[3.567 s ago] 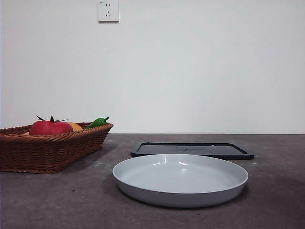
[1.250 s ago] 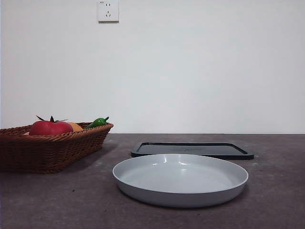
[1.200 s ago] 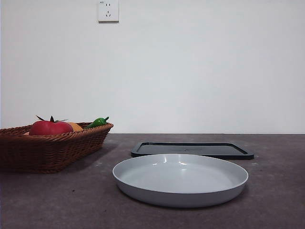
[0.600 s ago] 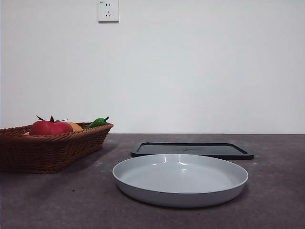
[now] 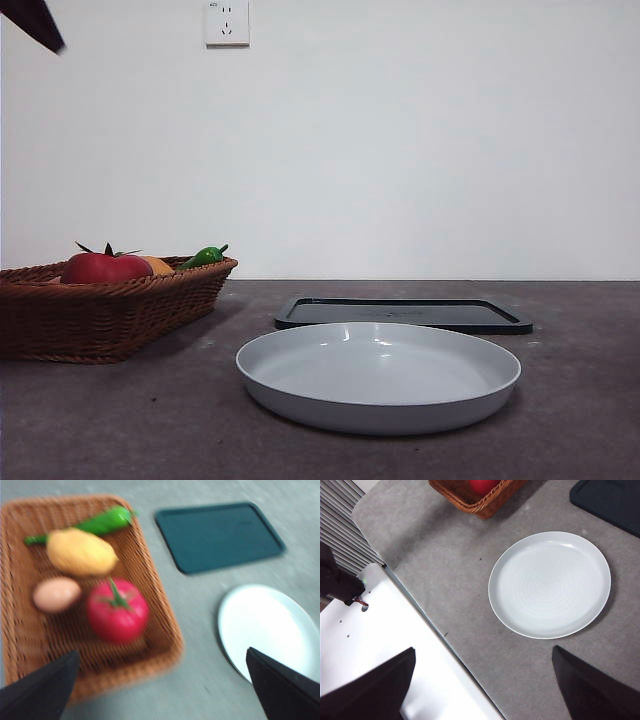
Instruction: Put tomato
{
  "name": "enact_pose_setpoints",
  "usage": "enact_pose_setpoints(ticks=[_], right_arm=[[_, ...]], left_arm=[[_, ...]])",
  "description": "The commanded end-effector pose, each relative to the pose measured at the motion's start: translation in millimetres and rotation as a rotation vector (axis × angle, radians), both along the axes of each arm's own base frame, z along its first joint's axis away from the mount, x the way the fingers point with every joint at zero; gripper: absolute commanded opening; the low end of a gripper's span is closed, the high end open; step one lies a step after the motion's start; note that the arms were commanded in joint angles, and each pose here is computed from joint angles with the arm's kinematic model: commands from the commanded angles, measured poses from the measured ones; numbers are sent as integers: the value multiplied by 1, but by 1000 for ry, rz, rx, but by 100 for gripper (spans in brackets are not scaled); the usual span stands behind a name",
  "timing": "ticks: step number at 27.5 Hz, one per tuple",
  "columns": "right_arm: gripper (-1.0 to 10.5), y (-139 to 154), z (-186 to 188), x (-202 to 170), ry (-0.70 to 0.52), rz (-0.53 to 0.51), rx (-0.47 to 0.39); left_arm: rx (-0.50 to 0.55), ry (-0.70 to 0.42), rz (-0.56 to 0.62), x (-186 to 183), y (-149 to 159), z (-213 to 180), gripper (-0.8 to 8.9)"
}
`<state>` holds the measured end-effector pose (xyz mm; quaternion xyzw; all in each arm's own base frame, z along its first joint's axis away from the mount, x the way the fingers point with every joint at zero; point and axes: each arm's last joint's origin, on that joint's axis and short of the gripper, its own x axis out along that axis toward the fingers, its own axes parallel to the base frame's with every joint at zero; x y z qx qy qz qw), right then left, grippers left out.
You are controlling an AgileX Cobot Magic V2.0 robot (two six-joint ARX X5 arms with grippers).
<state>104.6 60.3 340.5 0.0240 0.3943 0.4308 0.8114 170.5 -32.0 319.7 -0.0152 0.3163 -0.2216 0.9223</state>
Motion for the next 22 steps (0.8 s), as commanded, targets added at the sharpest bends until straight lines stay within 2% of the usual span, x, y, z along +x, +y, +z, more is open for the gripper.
enact_pose_setpoints(ticks=[1, 10, 22], right_arm=[[434, 1, 5, 1, -28, 11, 9], [434, 1, 6, 2, -37, 11, 13], [433, 1, 6, 2, -36, 11, 13]], left_arm=[[9, -27, 4, 20, -3, 0, 531], [140, -33, -14, 76, -13, -32, 531], [173, 55, -38, 119, -20, -79, 531]])
